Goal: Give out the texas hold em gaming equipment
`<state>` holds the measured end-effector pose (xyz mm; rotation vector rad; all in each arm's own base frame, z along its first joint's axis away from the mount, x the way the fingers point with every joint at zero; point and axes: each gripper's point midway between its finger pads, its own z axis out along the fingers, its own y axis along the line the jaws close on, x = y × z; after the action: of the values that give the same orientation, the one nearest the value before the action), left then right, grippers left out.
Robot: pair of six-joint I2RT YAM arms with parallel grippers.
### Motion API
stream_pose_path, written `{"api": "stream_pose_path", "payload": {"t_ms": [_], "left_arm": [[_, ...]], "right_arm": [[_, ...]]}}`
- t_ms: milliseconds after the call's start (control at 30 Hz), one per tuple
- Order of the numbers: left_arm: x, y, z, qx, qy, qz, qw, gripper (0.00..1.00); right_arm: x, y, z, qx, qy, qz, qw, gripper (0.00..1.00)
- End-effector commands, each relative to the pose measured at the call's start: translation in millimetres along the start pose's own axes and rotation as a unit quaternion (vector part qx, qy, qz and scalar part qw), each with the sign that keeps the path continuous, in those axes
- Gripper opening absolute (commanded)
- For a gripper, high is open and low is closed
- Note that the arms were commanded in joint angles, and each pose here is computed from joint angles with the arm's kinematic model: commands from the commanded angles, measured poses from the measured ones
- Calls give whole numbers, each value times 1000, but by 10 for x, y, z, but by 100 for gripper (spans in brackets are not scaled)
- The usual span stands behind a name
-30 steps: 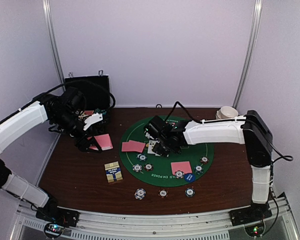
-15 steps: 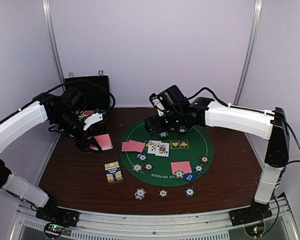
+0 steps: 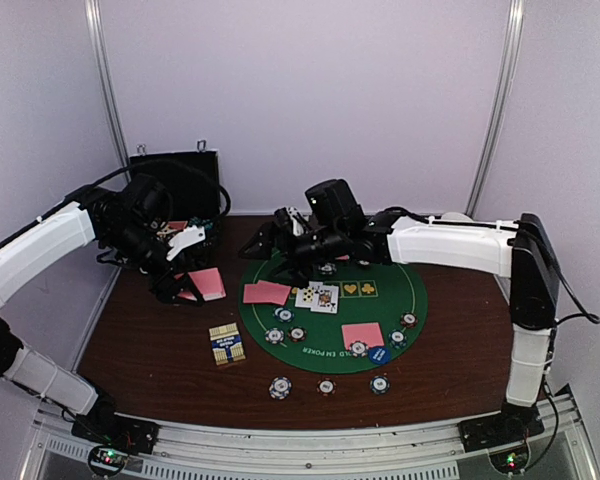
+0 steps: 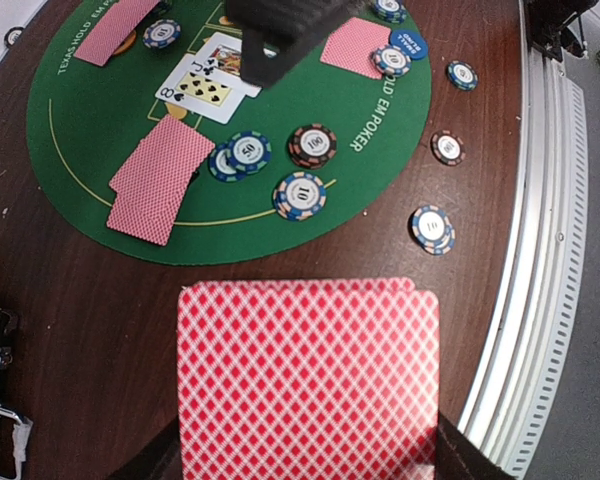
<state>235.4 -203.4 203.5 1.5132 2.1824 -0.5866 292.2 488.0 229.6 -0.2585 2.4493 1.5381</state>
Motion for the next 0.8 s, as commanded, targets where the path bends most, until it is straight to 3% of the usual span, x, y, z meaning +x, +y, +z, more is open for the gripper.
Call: {"api": "stream_pose_path", "payload": {"t_ms": [0, 767], "left_arm": [[-140, 13, -117, -6, -26, 11, 1000, 0], [-172, 5, -122, -1, -32, 10, 999, 0]], "right_arm": [[191, 355, 147, -83, 46, 51, 994, 99], [421, 571, 691, -132, 102, 78, 983, 99]]}}
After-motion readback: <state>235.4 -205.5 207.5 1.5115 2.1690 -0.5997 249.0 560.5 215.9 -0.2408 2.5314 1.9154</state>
